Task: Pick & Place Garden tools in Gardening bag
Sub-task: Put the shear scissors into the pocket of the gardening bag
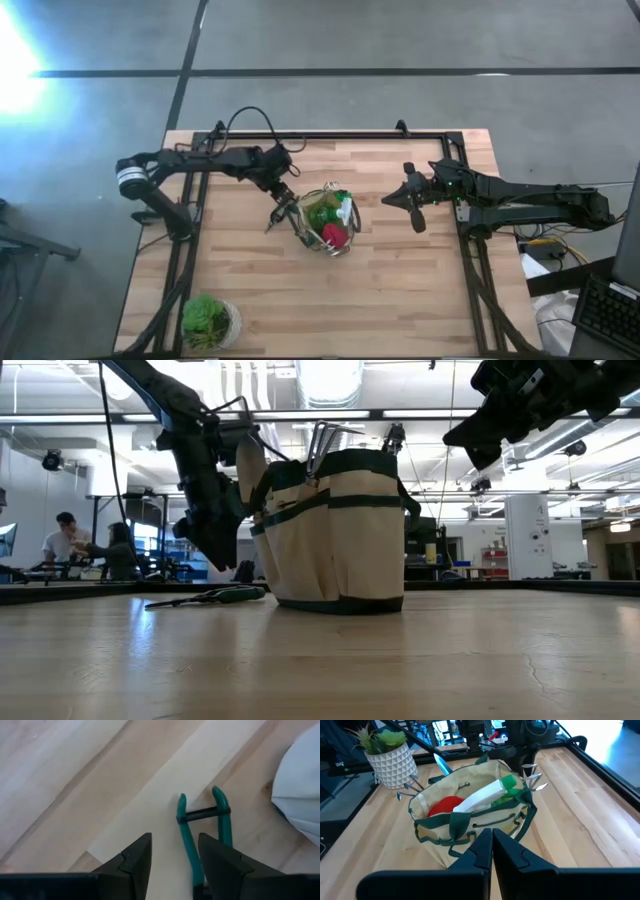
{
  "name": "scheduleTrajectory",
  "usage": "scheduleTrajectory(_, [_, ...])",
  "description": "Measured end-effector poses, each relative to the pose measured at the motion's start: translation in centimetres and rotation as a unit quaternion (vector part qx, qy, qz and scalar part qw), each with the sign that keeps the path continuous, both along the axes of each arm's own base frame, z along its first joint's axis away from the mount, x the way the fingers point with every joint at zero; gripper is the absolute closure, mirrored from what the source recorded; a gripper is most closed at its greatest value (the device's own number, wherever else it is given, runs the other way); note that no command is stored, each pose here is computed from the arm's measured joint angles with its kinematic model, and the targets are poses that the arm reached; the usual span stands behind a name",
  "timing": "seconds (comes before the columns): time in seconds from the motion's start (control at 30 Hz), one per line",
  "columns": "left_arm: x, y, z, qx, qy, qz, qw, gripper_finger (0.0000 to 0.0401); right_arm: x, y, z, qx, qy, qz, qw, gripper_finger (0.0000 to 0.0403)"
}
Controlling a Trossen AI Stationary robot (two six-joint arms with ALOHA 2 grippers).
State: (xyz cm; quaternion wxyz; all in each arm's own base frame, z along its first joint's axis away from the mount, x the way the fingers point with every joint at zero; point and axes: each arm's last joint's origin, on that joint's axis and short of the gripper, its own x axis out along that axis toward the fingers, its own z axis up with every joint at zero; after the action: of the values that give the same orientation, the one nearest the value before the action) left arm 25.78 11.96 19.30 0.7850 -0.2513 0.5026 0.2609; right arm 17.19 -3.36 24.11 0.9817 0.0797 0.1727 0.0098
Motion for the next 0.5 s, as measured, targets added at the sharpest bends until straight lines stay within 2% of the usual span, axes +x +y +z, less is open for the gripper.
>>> scheduleTrajectory(0.5, [0.3,-1.5,-0.8,-0.001,0.002,-0.015,1.000,0.0238,0.0,0.0,-0.1,0.004,0.002,-0.001,1.000,0.0394])
